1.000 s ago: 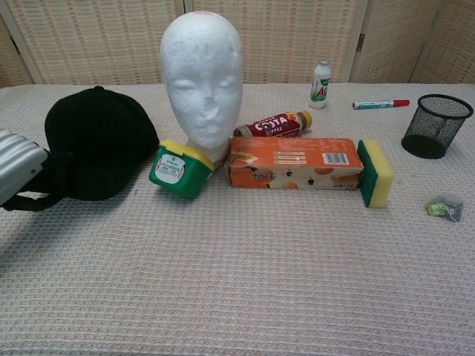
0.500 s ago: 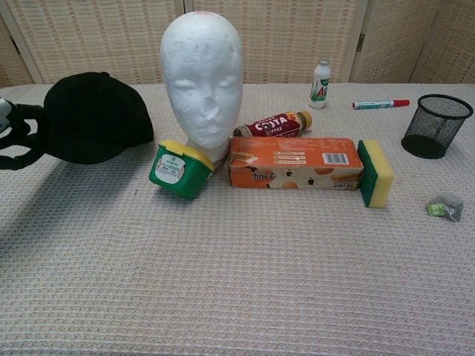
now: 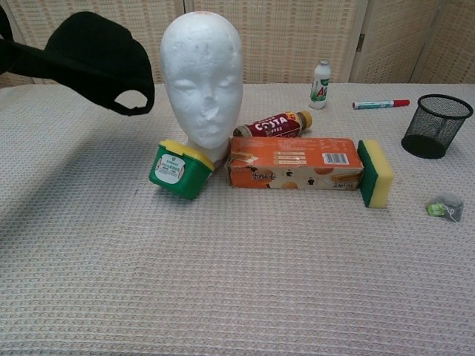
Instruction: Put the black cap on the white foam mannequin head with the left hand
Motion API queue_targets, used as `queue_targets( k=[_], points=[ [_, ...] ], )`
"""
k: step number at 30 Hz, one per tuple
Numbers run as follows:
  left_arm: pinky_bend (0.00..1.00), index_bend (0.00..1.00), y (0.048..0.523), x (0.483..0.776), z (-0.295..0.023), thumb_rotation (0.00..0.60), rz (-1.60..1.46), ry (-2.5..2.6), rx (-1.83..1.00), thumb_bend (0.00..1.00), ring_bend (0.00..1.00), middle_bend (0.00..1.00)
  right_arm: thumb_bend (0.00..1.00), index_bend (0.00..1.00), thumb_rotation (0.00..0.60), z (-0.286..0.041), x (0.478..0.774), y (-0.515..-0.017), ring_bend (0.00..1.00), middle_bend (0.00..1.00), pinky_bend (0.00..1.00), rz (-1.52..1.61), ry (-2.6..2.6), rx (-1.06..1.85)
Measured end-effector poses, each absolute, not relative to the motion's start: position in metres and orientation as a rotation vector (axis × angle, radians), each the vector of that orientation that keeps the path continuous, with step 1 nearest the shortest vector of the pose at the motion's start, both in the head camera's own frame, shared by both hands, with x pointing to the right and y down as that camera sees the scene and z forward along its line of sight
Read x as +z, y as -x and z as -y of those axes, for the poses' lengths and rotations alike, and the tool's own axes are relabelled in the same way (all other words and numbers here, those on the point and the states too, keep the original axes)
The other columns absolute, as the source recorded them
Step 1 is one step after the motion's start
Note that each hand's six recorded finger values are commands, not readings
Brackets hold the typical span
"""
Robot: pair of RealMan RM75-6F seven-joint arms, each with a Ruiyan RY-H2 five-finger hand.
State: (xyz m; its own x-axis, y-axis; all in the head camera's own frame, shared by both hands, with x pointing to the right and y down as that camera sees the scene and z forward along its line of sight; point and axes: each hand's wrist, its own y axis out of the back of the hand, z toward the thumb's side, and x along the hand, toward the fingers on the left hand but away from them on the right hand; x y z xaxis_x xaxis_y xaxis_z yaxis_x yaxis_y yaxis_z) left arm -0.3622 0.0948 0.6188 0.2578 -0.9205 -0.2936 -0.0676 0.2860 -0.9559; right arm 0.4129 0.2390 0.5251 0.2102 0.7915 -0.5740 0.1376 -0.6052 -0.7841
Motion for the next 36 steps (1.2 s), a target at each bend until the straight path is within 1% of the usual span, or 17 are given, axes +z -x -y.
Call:
queue_targets(
  k=[6, 9, 13, 18, 23, 27, 31, 36],
  points=[
    [1.00, 0.73, 0.344, 0.592, -0.055, 0.600, -1.216, 1.035, -0.700, 0.51, 1.00, 1.00, 0.05, 0.00, 0.600, -0.237, 0.518, -0.417, 0.00, 0.00, 0.00, 0.883, 1.893, 1.420],
    [1.00, 0.73, 0.331, 0.580, -0.042, 0.600, -1.219, 1.008, -0.658, 0.51, 1.00, 1.00, 0.05, 0.00, 0.600, -0.234, 0.514, -0.421, 0.00, 0.00, 0.00, 0.908, 1.878, 1.419],
    [1.00, 0.73, 0.311, 0.571, -0.033, 0.600, -1.226, 1.004, -0.605, 0.51, 1.00, 1.00, 0.05, 0.00, 0.600, -0.232, 0.513, -0.424, 0.00, 0.00, 0.00, 0.918, 1.869, 1.427],
    [1.00, 0.73, 0.278, 0.562, -0.032, 0.600, -1.222, 1.020, -0.540, 0.52, 1.00, 1.00, 0.05, 0.00, 0.600, -0.230, 0.509, -0.426, 0.00, 0.00, 0.00, 0.935, 1.867, 1.420],
    [1.00, 0.73, 0.250, 0.557, -0.041, 0.600, -1.197, 1.042, -0.490, 0.52, 1.00, 1.00, 0.05, 0.00, 0.600, -0.227, 0.503, -0.429, 0.00, 0.00, 0.00, 0.961, 1.867, 1.404],
    [1.00, 0.73, 0.229, 0.558, -0.062, 0.600, -1.170, 1.092, -0.454, 0.53, 1.00, 1.00, 0.05, 0.00, 0.600, -0.227, 0.498, -0.429, 0.00, 0.00, 0.00, 0.970, 1.878, 1.385],
    [1.00, 0.73, 0.214, 0.568, -0.087, 0.600, -1.112, 1.143, -0.453, 0.53, 1.00, 1.00, 0.05, 0.00, 0.600, -0.229, 0.492, -0.427, 0.00, 0.00, 0.00, 0.971, 1.887, 1.359],
    [1.00, 0.73, 0.212, 0.585, -0.112, 0.600, -1.070, 1.210, -0.489, 0.54, 1.00, 1.00, 0.05, 0.00, 0.600, -0.231, 0.483, -0.427, 0.00, 0.00, 0.00, 0.991, 1.891, 1.323]
  ],
)
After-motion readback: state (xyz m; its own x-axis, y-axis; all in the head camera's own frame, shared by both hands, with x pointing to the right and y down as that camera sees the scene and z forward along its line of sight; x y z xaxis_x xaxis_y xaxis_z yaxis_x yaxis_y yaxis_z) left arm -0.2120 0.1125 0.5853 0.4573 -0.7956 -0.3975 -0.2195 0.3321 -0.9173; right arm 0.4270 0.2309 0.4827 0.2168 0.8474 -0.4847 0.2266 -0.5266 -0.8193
